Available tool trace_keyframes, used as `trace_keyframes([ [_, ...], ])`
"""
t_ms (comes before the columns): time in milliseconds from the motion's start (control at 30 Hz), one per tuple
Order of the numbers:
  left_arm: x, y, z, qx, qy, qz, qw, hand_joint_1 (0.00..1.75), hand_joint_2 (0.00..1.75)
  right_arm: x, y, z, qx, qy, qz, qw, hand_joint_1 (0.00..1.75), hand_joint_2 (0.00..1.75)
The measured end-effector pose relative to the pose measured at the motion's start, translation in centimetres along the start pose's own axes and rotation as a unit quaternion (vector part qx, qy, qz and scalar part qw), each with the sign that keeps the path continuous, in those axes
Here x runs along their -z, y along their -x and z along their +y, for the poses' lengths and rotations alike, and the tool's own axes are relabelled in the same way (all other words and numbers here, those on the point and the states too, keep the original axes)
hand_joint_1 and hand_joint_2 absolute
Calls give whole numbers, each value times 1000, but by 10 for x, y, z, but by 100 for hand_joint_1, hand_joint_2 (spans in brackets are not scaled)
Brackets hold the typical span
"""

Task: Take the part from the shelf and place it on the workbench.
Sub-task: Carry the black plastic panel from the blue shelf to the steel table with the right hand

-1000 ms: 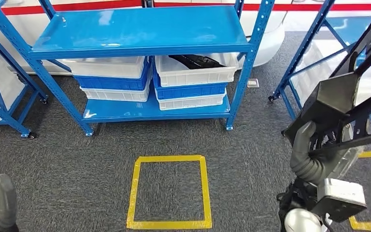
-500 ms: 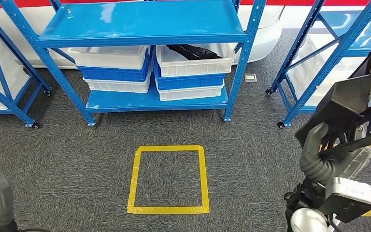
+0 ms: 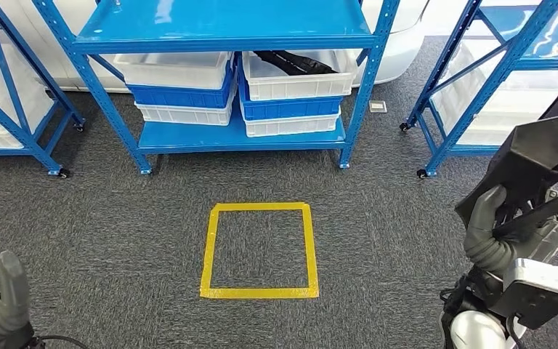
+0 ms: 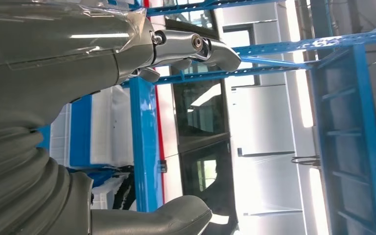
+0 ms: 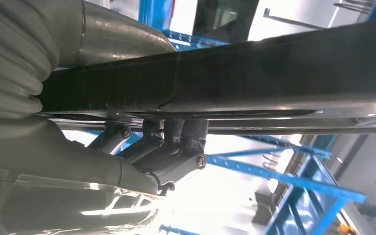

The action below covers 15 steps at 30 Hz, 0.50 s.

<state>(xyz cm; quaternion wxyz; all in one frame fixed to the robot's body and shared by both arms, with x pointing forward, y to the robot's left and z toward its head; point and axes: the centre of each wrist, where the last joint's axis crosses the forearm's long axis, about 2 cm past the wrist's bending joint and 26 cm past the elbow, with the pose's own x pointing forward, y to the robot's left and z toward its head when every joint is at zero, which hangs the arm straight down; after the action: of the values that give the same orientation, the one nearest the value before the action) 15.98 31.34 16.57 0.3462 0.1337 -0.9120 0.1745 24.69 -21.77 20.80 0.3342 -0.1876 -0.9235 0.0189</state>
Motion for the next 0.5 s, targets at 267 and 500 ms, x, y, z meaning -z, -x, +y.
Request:
trace_keyframes([
  [267,3,2,-7,7,-9,-5,1000,0,175,-3,-1,2,-5,-7,2,1000,175,175],
  [500,7,4,-11,5,-15,-10,1000,0,175,-3,-2,5,-2,-9,6,1000,175,175],
])
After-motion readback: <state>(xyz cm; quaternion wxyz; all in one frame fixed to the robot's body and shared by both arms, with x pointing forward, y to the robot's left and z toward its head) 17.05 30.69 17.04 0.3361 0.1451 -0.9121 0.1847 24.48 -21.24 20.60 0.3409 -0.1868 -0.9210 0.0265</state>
